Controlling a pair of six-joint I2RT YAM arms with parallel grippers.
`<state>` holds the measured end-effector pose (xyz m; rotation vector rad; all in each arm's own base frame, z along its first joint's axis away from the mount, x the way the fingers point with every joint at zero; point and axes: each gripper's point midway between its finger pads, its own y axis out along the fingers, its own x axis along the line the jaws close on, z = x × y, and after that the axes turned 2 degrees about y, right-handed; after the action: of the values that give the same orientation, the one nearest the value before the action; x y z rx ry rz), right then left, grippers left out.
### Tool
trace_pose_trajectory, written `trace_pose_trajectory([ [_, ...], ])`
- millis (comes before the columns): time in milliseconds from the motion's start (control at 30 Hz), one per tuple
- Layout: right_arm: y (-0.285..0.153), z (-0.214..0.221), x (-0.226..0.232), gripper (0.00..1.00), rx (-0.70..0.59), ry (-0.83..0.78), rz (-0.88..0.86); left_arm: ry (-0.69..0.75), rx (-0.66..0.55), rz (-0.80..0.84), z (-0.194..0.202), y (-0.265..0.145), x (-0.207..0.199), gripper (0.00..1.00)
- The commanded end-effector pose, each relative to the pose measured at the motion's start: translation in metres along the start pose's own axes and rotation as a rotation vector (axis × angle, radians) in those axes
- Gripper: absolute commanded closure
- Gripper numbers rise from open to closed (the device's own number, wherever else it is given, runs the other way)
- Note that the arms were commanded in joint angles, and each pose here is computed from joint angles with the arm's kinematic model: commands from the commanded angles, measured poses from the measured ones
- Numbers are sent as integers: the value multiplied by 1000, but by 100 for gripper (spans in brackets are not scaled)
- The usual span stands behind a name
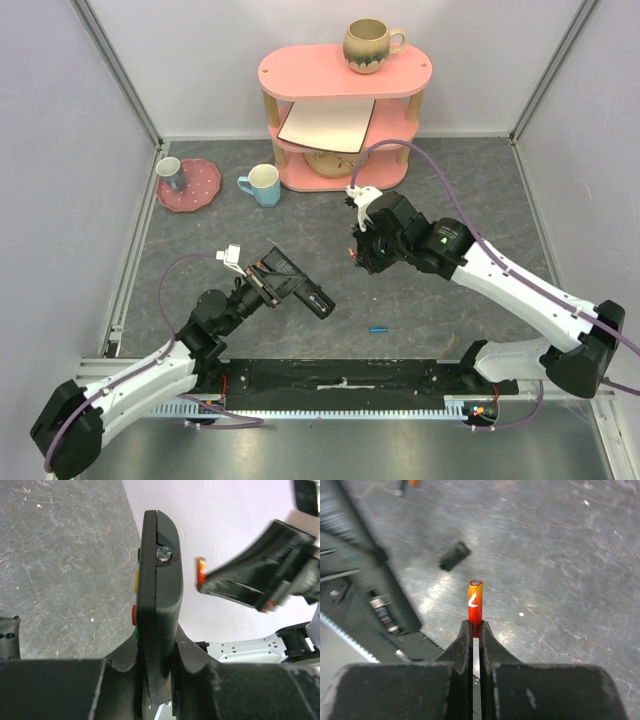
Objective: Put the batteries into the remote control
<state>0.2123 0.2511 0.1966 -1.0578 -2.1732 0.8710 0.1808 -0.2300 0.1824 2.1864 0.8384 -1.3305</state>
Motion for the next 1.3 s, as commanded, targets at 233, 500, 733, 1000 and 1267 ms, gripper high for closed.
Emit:
trace_pose_trajectory([
  [233, -37, 32, 62, 100, 197, -265, -146, -101, 37, 113, 13, 6, -7, 98],
  [500, -33, 45, 69, 100, 285, -265, -173, -110, 21, 90, 8, 9, -7, 98],
  [733, -33, 42, 88, 100, 294, -286, -216, -114, 33, 80, 12, 7, -3, 98],
  [1000, -22, 53, 91, 100, 375, -327, -195, -120, 40, 72, 14, 6, -1, 98],
  [1267, -13, 51, 86, 100, 389, -331, -144, -117, 41, 85, 14, 3, -4, 98],
])
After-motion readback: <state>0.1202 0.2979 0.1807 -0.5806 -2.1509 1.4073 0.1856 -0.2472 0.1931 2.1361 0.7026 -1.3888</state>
